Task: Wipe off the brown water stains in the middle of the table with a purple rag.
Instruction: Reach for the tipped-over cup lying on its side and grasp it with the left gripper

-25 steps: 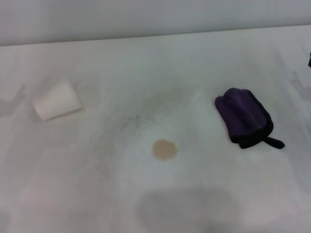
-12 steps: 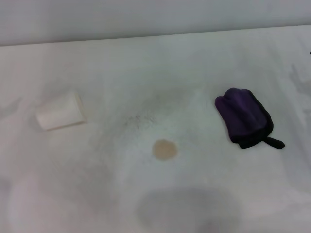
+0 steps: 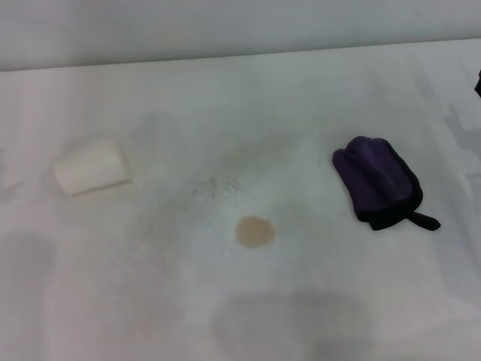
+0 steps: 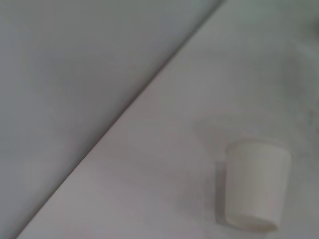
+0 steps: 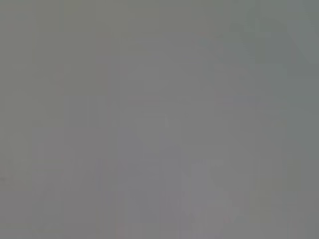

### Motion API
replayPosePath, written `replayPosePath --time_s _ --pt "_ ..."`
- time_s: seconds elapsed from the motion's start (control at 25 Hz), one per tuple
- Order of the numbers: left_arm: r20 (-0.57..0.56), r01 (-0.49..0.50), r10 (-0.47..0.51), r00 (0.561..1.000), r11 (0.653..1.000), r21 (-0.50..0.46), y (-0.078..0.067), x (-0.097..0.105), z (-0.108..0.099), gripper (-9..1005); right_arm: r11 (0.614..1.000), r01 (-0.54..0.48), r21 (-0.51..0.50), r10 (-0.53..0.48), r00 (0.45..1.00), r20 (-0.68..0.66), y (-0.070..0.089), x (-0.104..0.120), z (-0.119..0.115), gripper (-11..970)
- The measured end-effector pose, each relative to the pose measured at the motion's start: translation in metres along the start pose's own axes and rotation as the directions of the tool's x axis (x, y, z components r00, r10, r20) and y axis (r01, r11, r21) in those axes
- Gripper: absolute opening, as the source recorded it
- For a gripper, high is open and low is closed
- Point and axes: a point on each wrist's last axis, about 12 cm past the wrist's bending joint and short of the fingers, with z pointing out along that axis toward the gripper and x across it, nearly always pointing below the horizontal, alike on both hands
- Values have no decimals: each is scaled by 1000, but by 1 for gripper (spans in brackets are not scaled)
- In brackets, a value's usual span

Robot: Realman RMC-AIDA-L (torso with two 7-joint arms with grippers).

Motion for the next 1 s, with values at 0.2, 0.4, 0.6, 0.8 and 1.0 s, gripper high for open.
replayPosePath --time_s 0.2,0.4,0.6,0.8,1.0 --pt "-54 -163 164 985 987 6 -1 -10 15 826 999 -35 14 35 999 -7 3 3 -5 868" --pt "-33 -229 230 973 973 27 -12 -16 34 827 999 -53 13 53 998 -18 6 7 -8 868" --pt "-42 -248 249 968 968 31 -23 -18 61 828 998 -60 13 60 998 -22 7 8 -10 867" --pt "-25 -229 229 973 973 9 -26 -18 82 827 997 -71 9 71 997 -26 10 9 -11 867" --pt "2 -221 221 975 975 17 -31 -22 101 828 997 -76 7 76 997 -31 11 10 -12 867"
